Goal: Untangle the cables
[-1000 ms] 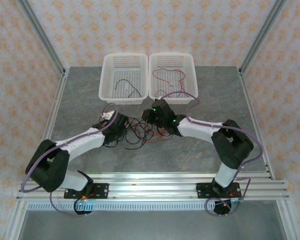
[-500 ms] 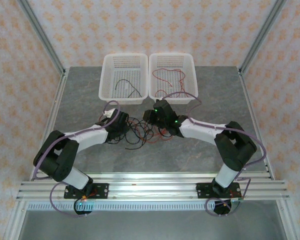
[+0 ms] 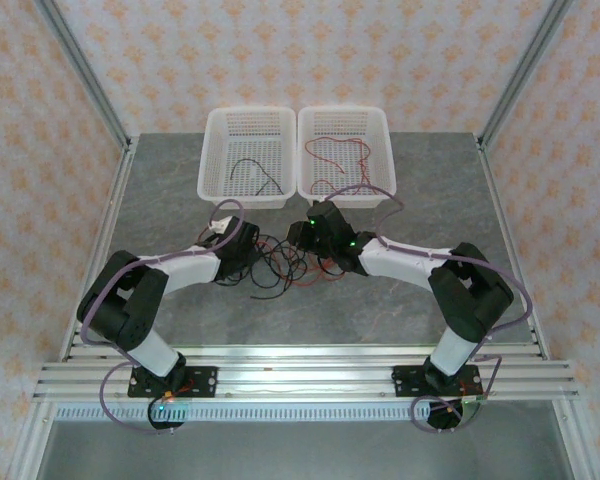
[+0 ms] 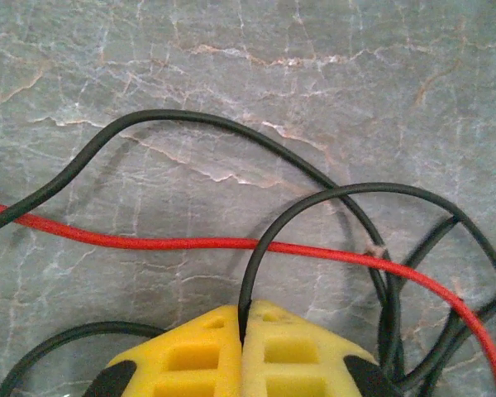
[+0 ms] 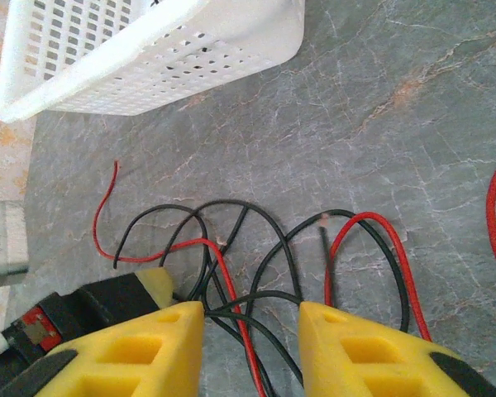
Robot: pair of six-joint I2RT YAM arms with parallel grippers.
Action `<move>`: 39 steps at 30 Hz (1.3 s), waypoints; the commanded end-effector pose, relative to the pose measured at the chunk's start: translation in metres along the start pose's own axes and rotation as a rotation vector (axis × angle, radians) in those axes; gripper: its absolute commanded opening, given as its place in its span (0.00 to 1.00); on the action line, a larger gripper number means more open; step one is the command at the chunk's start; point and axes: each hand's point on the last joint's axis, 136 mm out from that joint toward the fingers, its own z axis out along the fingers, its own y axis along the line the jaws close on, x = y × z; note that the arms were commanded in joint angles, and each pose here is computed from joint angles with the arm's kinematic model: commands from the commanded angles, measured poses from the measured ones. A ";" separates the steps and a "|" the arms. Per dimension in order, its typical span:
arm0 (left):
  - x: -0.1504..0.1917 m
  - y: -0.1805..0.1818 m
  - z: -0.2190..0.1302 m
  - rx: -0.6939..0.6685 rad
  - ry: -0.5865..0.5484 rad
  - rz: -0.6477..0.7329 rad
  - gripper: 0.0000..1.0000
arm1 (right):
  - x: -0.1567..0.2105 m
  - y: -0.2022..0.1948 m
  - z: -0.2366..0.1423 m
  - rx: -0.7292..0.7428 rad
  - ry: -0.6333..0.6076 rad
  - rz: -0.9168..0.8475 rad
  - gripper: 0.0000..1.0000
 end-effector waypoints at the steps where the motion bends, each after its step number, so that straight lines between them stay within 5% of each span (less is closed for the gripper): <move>1: -0.031 -0.018 -0.018 0.043 -0.074 -0.007 0.00 | -0.001 -0.007 -0.003 0.018 -0.012 -0.001 0.35; 19: -0.097 -0.077 -0.154 0.285 -0.231 0.053 0.00 | 0.025 -0.036 0.047 0.083 0.064 0.035 0.34; 39: -0.190 -0.120 -0.315 0.431 -0.483 0.110 0.00 | 0.043 -0.065 0.058 0.152 0.089 0.047 0.30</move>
